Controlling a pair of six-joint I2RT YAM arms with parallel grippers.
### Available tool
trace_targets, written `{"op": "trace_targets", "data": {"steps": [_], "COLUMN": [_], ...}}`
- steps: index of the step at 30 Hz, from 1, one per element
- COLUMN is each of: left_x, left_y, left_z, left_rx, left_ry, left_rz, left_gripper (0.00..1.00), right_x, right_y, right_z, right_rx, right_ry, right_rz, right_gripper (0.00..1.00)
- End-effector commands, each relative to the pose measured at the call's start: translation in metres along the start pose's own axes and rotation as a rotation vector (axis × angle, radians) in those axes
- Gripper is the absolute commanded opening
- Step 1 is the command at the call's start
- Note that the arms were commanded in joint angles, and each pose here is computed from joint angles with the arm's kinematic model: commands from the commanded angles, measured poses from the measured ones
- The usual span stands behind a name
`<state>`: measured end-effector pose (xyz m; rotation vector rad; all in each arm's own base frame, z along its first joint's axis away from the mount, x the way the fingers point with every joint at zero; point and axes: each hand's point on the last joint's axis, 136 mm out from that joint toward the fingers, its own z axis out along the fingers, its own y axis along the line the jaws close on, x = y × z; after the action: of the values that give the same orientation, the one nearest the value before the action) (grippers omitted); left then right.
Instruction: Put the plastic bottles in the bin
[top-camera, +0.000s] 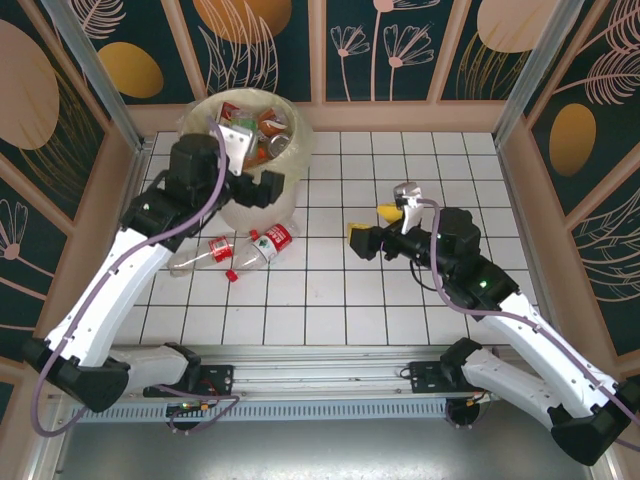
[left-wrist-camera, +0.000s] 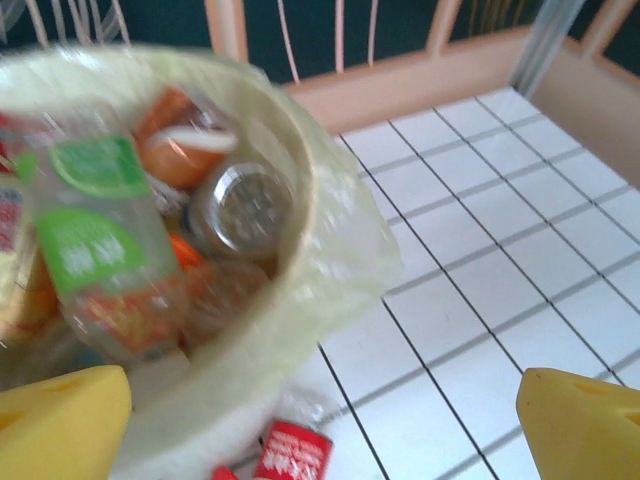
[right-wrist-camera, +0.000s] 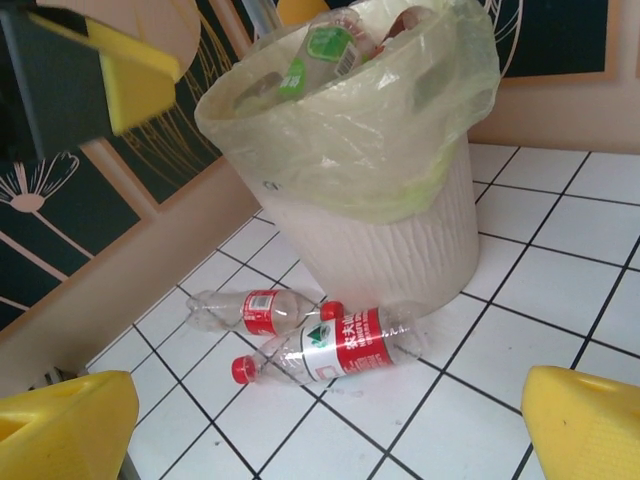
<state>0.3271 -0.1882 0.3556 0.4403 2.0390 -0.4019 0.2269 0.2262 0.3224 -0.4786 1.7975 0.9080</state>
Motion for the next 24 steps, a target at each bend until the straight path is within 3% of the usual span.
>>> {"op": "trace_targets", "data": {"steps": [1,11,24], "left_x": [0.027,0.104,0.183], "left_y": [-0.008,-0.013,0.009], "left_z": [0.003,0.018,0.080], "left_rx": [0.023,-0.022,-0.194], "left_ry": [0.032,0.108,0.289], "left_rz": [-0.027,-0.075,-0.063], "left_gripper": [0.99,0.99,0.99], "right_x": [0.003,0.016,0.026], "right_y": [0.007,0.002,-0.003], "right_z": [-0.002,-0.003,-0.004], "right_rx": [-0.039,-0.036,-0.018], "right_ry": [-0.006,-0.002,0.013], "right_rz": [-0.011,0.021,0.040], "right_gripper": [0.99,0.99,0.99]}}
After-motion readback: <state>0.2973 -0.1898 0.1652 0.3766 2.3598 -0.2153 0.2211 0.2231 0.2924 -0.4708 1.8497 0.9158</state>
